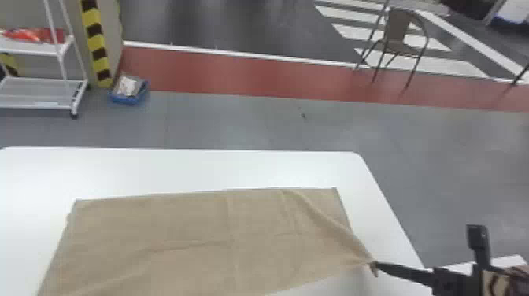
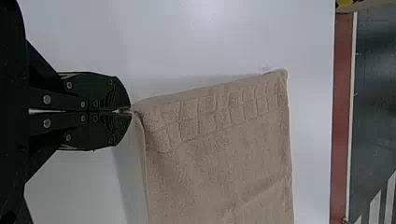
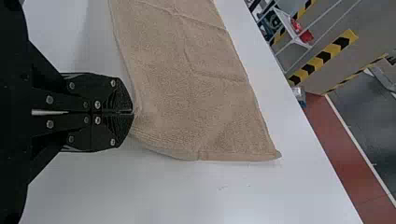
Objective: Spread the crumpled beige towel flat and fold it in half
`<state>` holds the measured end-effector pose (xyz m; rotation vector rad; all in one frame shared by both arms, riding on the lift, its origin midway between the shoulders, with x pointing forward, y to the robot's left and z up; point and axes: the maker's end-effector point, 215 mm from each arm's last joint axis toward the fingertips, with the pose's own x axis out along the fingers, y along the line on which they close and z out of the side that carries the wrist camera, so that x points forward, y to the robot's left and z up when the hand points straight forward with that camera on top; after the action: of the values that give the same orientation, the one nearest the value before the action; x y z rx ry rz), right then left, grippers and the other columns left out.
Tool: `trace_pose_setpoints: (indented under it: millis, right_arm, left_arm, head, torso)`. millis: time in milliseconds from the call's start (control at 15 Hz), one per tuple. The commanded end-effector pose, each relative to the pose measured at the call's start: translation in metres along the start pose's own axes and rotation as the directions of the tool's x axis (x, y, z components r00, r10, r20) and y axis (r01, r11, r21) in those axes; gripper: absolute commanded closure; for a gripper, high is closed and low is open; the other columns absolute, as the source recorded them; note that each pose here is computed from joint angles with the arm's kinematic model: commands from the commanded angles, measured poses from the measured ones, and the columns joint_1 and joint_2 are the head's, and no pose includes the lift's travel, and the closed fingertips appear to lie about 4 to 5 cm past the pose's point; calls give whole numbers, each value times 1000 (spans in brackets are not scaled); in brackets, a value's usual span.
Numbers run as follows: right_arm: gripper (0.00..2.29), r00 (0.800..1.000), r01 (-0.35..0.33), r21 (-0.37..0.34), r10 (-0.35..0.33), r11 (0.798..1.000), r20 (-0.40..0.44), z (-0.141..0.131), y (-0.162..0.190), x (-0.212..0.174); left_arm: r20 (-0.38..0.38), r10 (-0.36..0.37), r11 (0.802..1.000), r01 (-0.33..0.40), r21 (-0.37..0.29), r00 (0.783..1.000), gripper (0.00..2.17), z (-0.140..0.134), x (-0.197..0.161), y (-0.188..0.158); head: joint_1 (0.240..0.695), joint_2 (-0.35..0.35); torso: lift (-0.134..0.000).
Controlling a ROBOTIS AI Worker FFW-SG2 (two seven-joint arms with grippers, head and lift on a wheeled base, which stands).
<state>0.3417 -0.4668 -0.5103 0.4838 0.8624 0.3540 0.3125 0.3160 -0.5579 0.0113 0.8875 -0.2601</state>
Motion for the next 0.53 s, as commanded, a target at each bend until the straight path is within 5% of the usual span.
trace_pose_setpoints:
  millis: [0,67,133,200,267,467]
  right_arm:
    - [1207,1000,0,8,0,1000,-3,-4,0,0]
    - [1089,1000,1,14,-1,1000,-1,-5,0,0]
    - [923,1000,1,17,-1,1000,2,-5,0,0]
    - [680,1000,2,20,-2,1000,-3,-8,0,-1]
    - [437,1000,7,20,-6,1000,-5,-8,0,-2]
    - [383,1000,26,19,-25,999,-8,-7,-5,-5]
  left_arm:
    - [3,0,1000,0,2,1000,1622,2,0,1]
    - [6,-3,1000,3,3,1000,1058,2,0,1]
    - [4,-6,1000,6,1,1000,242,2,-2,3]
    - [8,-6,1000,6,0,1000,-1,4,-3,4]
    - [12,-10,1000,10,1,1000,-1,5,-7,6]
    - [24,12,1000,-12,10,1000,29,11,-23,22]
  head:
    - [695,-265]
    - [695,-265]
    - [695,-264]
    - [695,-264]
    - [695,-263]
    - [695,-257]
  torso:
    - [0]
    - [0]
    - [0]
    - [0]
    - [0]
    - [0]
